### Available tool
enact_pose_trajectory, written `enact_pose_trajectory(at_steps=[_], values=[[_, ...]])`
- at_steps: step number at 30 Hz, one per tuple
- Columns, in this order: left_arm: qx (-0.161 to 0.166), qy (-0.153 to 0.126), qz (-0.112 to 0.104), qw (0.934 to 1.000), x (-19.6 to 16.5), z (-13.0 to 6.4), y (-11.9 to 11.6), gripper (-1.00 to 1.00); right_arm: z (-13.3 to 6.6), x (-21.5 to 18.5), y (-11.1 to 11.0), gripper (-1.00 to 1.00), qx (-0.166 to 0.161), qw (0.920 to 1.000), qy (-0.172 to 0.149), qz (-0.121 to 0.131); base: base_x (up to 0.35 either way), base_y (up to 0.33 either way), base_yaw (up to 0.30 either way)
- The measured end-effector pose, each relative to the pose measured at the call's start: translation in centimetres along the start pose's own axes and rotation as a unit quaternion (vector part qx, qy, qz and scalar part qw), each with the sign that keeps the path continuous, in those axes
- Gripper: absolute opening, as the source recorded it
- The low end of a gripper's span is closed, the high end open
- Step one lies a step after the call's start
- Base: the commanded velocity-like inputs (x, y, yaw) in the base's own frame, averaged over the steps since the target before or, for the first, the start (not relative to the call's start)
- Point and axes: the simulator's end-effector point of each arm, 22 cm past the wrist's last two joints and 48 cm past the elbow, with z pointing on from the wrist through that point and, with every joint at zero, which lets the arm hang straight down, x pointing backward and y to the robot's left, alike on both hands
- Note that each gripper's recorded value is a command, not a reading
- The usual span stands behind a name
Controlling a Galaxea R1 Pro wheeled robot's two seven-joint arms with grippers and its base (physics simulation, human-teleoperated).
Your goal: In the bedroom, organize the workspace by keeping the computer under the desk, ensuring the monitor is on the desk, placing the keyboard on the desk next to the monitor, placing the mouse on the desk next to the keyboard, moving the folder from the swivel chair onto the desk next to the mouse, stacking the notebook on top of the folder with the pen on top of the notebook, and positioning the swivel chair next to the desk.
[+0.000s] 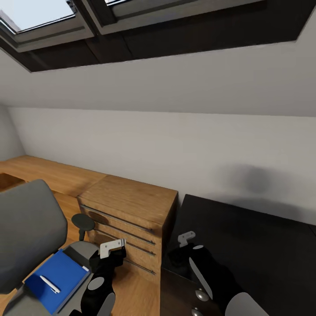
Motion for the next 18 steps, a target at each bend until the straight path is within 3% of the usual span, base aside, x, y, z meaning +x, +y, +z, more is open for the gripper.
enact_pose_trajectory(at_steps=[11, 15, 18], values=[[0.000, 0.000, 0.000, 1.0000, 0.0, 0.0, 0.0, 1.00, -0.4, -1.1, -0.2, 1.00, 0.002, 0.9999, -0.014, -0.001, 0.000, 0.000, 0.000], [0.000, 0.000, 0.000, 1.0000, 0.0, 0.0, 0.0, 1.00, -0.9, -2.6, -0.3, 1.00, 0.003, 0.9995, -0.032, -0.002, 0.000, 0.000, 0.000], [0.000, 0.001, 0.000, 1.0000, 0.0, 0.0, 0.0, 1.00, -2.2, -4.5, -0.9, 1.00, 0.028, 0.9976, -0.064, 0.002, 0.000, 0.000, 0.000]])
